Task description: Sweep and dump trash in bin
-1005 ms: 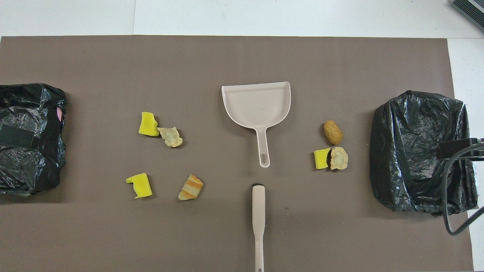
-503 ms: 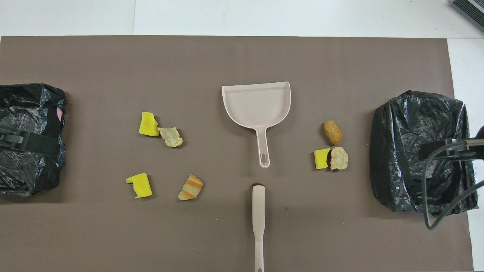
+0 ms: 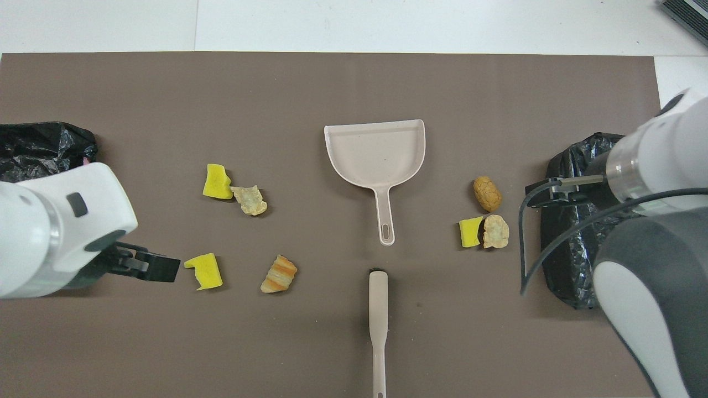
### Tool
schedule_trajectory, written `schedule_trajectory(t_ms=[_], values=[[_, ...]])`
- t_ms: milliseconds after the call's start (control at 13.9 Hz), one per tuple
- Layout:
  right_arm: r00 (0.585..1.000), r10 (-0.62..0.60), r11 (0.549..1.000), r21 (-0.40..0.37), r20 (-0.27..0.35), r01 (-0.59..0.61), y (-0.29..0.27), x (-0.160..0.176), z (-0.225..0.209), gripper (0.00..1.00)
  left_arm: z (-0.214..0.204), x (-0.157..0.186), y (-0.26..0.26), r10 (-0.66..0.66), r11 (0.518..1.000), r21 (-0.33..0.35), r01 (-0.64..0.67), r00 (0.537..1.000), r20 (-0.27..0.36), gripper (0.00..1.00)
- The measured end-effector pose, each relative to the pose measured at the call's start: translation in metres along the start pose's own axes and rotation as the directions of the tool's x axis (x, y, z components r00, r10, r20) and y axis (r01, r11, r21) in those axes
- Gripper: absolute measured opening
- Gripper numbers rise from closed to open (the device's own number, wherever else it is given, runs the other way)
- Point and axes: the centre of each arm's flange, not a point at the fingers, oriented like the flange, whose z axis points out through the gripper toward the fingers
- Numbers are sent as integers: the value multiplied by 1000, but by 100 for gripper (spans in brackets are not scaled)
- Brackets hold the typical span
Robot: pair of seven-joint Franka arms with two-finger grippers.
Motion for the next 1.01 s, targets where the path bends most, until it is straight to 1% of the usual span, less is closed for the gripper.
schedule_trajectory(t_ms=[287, 503, 646, 790, 1005], values=[[999, 45, 999, 22, 21, -46, -57, 32, 59, 100, 28, -23, 54, 9, 1000, 7, -9, 1000, 7, 100], [998, 63, 998, 19, 17, -63, -113, 56, 107, 100, 69, -30, 108, -41, 999, -1, 41, 999, -11, 100], [998, 54, 998, 31, 30, -55, -141, 62, 133, 100, 93, -39, 142, -70, 997, -18, 70, 997, -13, 100], [997, 52, 997, 50, 60, -55, -164, 62, 157, 100, 117, -51, 171, -76, 997, -30, 76, 997, -12, 100], [995, 40, 996, 74, 90, -47, -185, 58, 174, 100, 156, -71, 211, -98, 994, -52, 97, 995, -14, 100]])
